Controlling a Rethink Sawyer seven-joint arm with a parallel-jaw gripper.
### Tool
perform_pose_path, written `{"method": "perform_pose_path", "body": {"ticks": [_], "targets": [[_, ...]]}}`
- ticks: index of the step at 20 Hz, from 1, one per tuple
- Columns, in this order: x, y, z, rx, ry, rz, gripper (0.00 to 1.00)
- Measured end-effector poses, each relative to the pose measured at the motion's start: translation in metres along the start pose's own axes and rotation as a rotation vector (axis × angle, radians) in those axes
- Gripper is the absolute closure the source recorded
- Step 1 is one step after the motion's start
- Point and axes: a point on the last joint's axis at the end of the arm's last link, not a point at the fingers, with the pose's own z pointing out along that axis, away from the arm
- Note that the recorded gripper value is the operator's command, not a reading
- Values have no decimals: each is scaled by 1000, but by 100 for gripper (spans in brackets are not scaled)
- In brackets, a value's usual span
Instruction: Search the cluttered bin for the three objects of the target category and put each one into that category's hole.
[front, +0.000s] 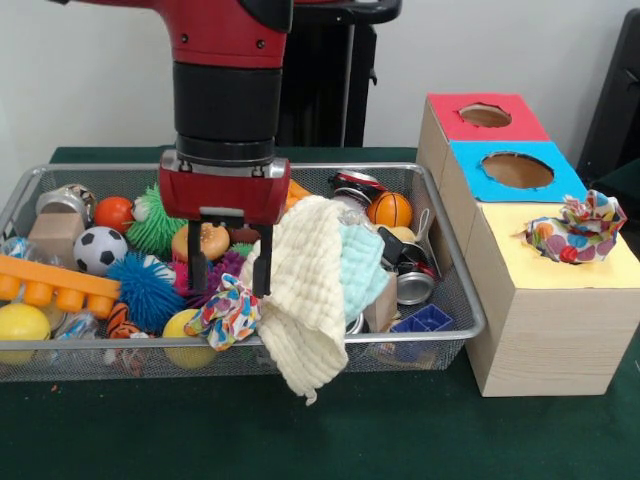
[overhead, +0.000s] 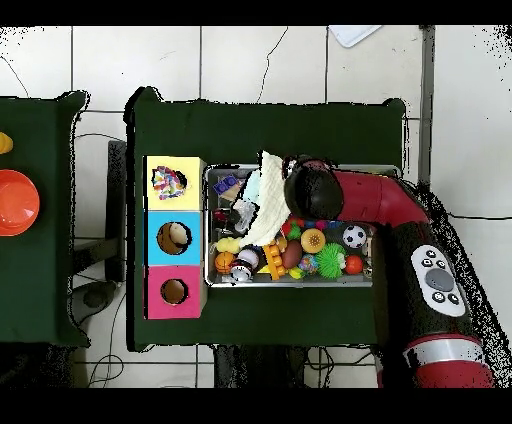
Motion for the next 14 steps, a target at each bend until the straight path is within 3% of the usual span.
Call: {"method": "perform_pose_path", "body": {"ticks": [14], "targets": [[25, 12, 44, -35, 19, 11, 0]]}}
